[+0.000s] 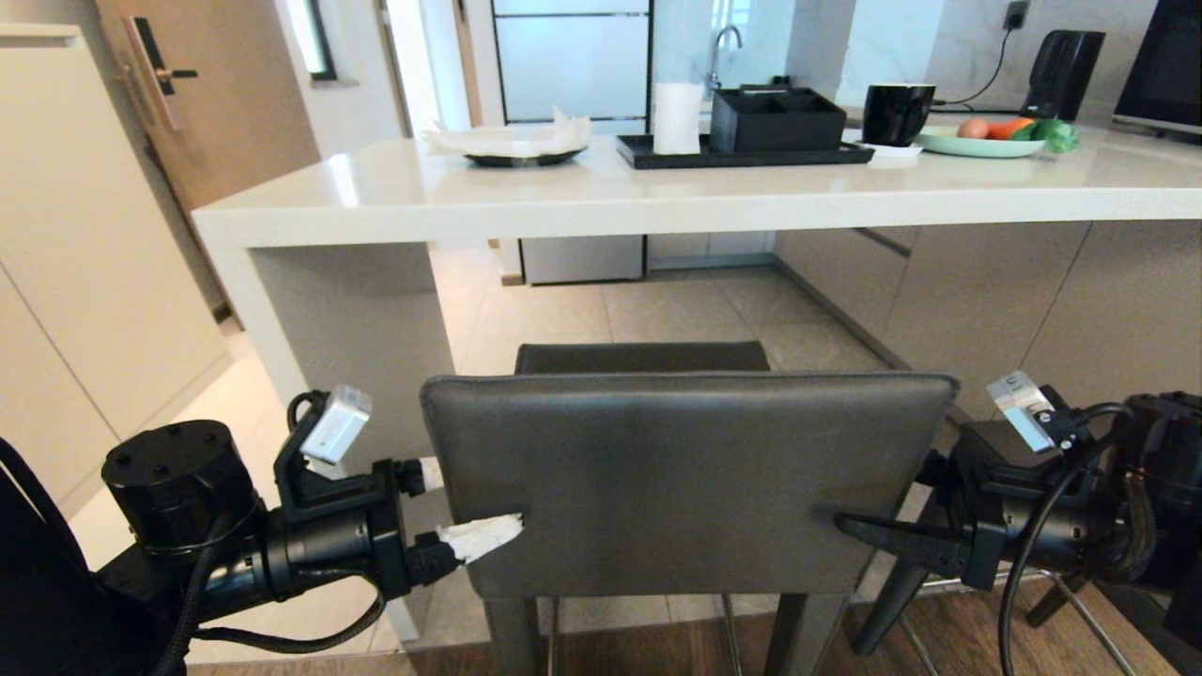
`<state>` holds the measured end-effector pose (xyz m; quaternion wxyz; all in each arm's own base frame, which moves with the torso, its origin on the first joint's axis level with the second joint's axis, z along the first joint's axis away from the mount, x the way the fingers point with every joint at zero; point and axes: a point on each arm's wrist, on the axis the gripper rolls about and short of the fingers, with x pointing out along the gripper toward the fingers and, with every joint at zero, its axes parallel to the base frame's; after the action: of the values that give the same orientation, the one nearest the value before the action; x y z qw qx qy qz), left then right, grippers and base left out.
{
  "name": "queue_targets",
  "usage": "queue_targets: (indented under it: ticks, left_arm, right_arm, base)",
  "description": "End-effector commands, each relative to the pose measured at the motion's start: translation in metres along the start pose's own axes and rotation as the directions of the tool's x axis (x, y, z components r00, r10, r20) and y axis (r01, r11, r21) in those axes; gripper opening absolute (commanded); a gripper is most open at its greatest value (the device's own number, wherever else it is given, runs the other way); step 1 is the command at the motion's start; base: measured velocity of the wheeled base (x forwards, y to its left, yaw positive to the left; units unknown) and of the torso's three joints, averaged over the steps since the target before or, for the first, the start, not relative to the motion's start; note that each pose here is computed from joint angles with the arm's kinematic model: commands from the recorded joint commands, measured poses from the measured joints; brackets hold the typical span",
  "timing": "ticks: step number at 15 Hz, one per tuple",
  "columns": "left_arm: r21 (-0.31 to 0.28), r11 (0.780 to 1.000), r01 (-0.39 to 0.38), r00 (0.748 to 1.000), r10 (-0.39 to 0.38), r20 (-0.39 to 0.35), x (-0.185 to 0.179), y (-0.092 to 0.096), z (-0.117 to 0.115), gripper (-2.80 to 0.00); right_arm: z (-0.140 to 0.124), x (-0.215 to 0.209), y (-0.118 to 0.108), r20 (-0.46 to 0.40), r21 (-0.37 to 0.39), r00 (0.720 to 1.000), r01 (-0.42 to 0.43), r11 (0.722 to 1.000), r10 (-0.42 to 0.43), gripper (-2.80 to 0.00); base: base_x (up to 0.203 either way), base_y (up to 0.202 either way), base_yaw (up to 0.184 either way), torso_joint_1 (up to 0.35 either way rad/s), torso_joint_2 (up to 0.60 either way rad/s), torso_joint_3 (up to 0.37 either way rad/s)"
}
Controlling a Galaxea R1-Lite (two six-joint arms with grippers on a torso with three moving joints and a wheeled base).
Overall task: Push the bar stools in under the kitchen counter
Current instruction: Pull the gray chair out from under the dining table
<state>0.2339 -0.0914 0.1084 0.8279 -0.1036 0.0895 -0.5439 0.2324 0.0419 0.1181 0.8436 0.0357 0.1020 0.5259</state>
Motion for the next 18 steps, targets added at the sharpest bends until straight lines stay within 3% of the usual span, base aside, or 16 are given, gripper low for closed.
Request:
queue_targets:
  ticks: [1,12,18]
  left_arm:
    - [0.0,1.0,-0.003,1.0,0.003,0.003,-0.003,-0.004,0.0,0.0]
    - [0.014,1.0,0.001,1.0,-0.001,0.015,-0.008,-0.028,0.002,0.0]
    - [0.013,1.0,-0.008,1.0,0.007,0.013,-0.009,-0.031,0.001,0.0]
  right_arm:
    - [-0.001,-0.001,0.001,0.004,-0.005,1.0,-0.005,1.0,0.005,0.0]
    - [-0.004,-0.006,0.009,0.017,-0.018,0.999,0.031,0.999,-0.031,0.0]
    - [-0.005,-0.009,0.013,0.017,-0.015,0.999,0.035,0.999,-0.035,0.0]
  base:
    - [-0.191,0.0,-0.001,0.002,0.01,0.005]
    - [-0.195,0.0,0.0,0.002,0.0,0.002]
    - [-0.196,0.0,-0.001,0.002,0.0,0.003]
